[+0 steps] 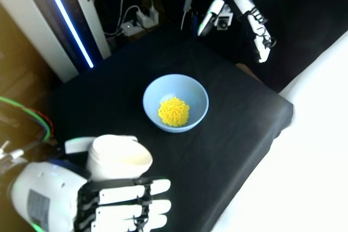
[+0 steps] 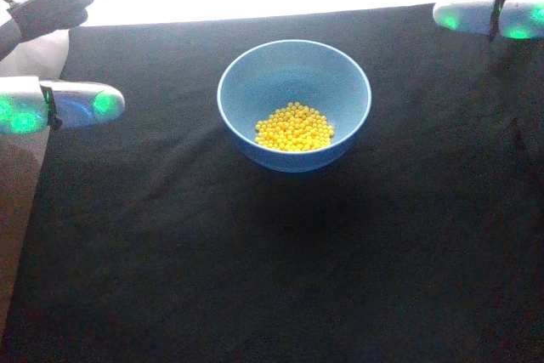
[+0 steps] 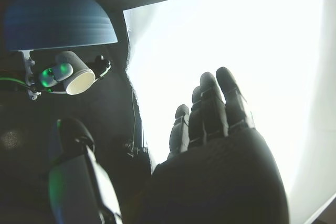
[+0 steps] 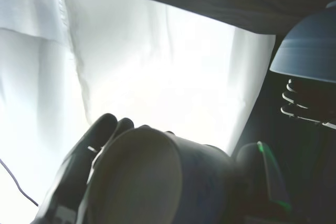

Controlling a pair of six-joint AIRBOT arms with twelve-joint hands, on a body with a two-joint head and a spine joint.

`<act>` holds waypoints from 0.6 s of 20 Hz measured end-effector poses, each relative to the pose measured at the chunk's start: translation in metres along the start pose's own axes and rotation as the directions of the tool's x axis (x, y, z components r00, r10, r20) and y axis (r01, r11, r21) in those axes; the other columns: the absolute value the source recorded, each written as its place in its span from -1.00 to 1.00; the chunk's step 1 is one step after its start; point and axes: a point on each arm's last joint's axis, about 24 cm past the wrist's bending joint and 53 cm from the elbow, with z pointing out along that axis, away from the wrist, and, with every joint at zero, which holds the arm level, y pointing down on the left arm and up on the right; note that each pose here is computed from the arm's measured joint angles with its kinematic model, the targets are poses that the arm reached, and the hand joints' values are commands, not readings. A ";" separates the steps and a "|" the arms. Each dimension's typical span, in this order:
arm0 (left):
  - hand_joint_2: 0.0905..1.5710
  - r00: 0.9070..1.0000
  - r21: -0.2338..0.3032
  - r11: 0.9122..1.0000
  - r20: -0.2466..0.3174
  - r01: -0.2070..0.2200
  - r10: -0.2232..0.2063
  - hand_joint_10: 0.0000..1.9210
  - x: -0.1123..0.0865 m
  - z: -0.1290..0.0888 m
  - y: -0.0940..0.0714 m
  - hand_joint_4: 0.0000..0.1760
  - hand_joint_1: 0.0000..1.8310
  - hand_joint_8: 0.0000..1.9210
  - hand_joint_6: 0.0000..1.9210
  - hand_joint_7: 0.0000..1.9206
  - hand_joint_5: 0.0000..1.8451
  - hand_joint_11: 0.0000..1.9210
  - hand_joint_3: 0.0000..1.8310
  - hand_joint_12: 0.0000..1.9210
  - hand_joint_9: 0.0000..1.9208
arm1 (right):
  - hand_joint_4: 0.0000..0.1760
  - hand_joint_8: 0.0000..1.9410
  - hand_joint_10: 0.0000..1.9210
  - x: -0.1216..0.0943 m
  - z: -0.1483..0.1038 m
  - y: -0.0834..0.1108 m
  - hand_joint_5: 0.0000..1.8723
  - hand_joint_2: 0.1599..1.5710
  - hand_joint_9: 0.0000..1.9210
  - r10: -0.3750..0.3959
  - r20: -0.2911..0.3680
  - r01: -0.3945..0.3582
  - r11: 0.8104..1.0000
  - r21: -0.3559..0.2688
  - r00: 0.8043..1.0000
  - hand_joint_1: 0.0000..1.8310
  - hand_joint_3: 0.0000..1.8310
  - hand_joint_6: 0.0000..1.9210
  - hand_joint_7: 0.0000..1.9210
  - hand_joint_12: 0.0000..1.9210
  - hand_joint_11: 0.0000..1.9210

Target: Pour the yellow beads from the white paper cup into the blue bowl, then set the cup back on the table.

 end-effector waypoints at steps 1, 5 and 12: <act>-0.02 1.000 0.000 1.000 0.000 0.000 0.000 -1.00 0.000 0.000 0.000 0.29 -0.42 -1.00 -1.00 -0.84 -0.95 -1.00 -1.00 -0.27 -0.70 | -1.00 -0.99 -0.98 0.000 0.000 0.000 -0.09 0.12 -0.44 0.000 0.000 0.000 1.000 0.000 1.000 -0.37 -1.00 -0.99 -0.33 0.26 -0.84; -0.01 1.000 -0.001 1.000 0.000 0.000 0.000 -1.00 0.000 0.000 0.000 0.25 -0.42 -0.99 -1.00 -0.79 -0.95 -1.00 -1.00 -0.26 -0.69 | -0.97 -1.00 -1.00 0.001 -0.002 -0.005 -0.02 0.22 -0.48 -0.014 -0.010 0.014 1.000 0.014 1.000 -0.90 -1.00 -0.99 -0.39 0.23 -0.88; -0.02 1.000 0.000 1.000 -0.001 0.000 0.000 -1.00 0.000 0.000 0.000 0.37 -0.42 -1.00 -1.00 -0.84 -0.95 -1.00 -1.00 -0.28 -0.70 | -0.40 -1.00 -1.00 0.003 -0.003 -0.006 -0.31 0.05 -0.55 -0.021 -0.019 0.021 1.000 0.014 1.000 -1.00 -1.00 -1.00 -0.45 0.30 -0.94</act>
